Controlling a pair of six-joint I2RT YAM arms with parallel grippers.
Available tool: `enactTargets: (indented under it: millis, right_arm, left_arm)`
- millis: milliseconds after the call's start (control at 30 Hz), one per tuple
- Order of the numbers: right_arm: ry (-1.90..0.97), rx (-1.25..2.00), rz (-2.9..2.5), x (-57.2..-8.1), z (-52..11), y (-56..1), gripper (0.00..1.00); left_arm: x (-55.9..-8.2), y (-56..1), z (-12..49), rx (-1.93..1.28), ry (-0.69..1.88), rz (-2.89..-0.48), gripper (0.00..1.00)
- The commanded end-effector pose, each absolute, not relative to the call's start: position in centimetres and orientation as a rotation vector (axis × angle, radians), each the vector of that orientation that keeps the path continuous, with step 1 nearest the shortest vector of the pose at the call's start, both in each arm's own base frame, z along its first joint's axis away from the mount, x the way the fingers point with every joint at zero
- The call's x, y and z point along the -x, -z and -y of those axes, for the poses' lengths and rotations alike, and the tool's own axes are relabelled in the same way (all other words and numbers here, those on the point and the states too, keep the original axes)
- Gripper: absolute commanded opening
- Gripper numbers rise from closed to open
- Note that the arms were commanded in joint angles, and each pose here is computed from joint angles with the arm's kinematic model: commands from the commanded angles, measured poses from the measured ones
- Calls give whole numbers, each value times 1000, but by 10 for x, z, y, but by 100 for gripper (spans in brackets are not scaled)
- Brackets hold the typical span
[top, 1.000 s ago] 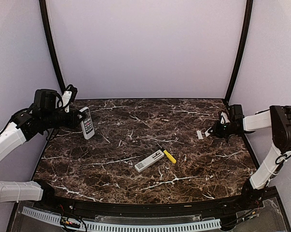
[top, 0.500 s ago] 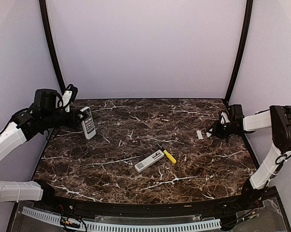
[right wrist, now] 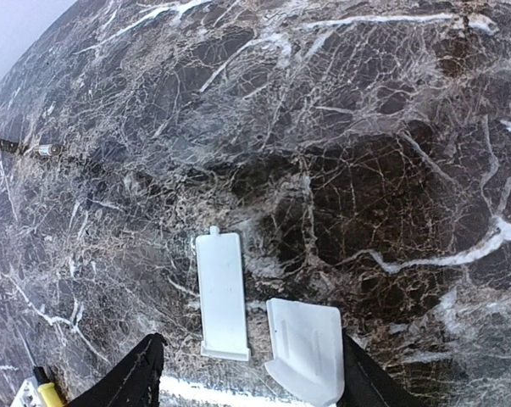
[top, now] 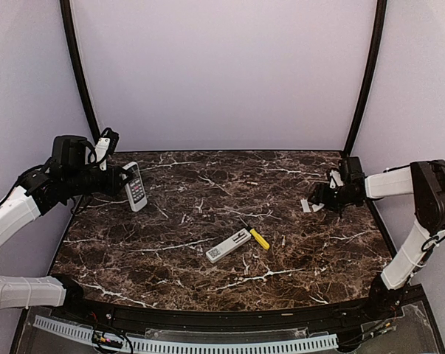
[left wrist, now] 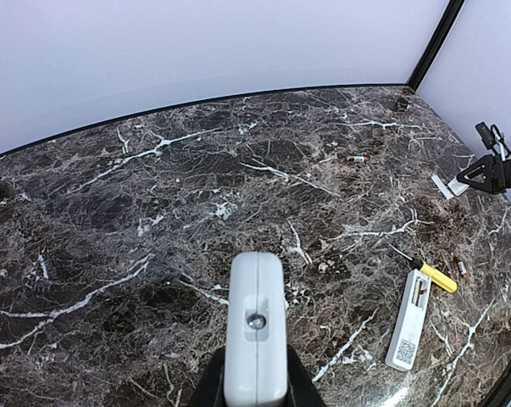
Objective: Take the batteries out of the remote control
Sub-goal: Place the battery cover at the center of the board, then place the remote control without the battery cover at the center of the board.
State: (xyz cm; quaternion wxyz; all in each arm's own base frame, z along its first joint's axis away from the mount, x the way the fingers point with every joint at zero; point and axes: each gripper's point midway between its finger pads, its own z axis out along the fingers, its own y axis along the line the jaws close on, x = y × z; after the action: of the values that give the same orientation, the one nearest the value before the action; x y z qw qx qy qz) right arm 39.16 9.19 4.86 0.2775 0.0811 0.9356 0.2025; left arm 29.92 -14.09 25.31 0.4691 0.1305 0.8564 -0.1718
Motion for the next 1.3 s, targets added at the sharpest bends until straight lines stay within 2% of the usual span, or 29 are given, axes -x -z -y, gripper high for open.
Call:
enactTargets:
  millis: [0, 133, 333, 467, 933, 1267]
  right_arm:
    - [-428, -215, -2502, -397, -88, -56, 68]
    - [-379, -207, -2504, -396, -90, -58, 77]
    - [-174, -198, -2541, -397, -84, -65, 81]
    - [-146, -200, -2503, -398, -80, -85, 85]
    - [-503, -124, -2198, -371, -112, -190, 85]
    - [-536, -128, -2165, -356, -114, -203, 84]
  left_arm:
    - [-297, -259, 142, -320, 442, -2071, 0]
    - [-296, -260, 141, -322, 434, -2068, 0]
    - [-296, -259, 140, -326, 423, -2072, 0]
    - [-296, -259, 140, -334, 412, -2074, 0]
    - [-288, -215, 173, -476, -14, -2207, 0]
    - [-314, -179, 208, -445, -180, -2303, 1]
